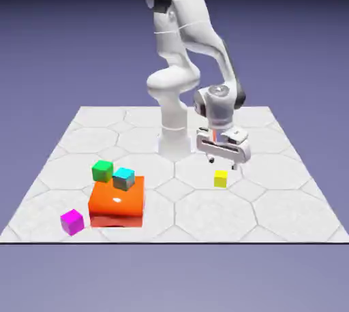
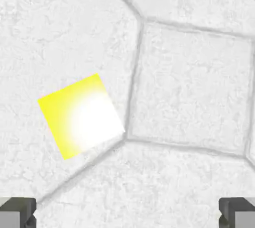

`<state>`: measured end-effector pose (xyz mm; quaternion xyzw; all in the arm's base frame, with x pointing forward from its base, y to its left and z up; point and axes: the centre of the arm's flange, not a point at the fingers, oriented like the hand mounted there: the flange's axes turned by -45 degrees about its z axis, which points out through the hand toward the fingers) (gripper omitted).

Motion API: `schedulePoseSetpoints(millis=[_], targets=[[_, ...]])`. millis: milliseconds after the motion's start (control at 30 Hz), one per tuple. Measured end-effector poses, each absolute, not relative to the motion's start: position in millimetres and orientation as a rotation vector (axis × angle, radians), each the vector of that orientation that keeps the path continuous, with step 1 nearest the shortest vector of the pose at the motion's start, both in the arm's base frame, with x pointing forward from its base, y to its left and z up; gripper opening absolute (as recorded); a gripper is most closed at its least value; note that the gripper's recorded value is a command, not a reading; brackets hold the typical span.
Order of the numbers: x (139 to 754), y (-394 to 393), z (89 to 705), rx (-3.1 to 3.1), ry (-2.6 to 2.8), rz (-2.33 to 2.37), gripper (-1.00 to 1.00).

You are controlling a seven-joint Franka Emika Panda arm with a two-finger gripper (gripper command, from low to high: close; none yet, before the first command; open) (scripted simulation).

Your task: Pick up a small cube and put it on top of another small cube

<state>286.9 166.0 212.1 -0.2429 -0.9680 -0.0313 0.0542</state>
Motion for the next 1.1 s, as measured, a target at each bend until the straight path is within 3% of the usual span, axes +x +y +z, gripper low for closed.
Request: schedulePoseSetpoints(millis=[200, 667, 700, 1100], targets=[[264, 173, 191, -0.299, -2.952, -0.026, 0.00], [257, 174, 125, -0.298, -2.955, -0.023, 0.00], [256, 174, 121, -0.298, -2.952, -0.026, -1.00], [267, 172, 174, -0.300, -2.965, -0.018, -1.00]])
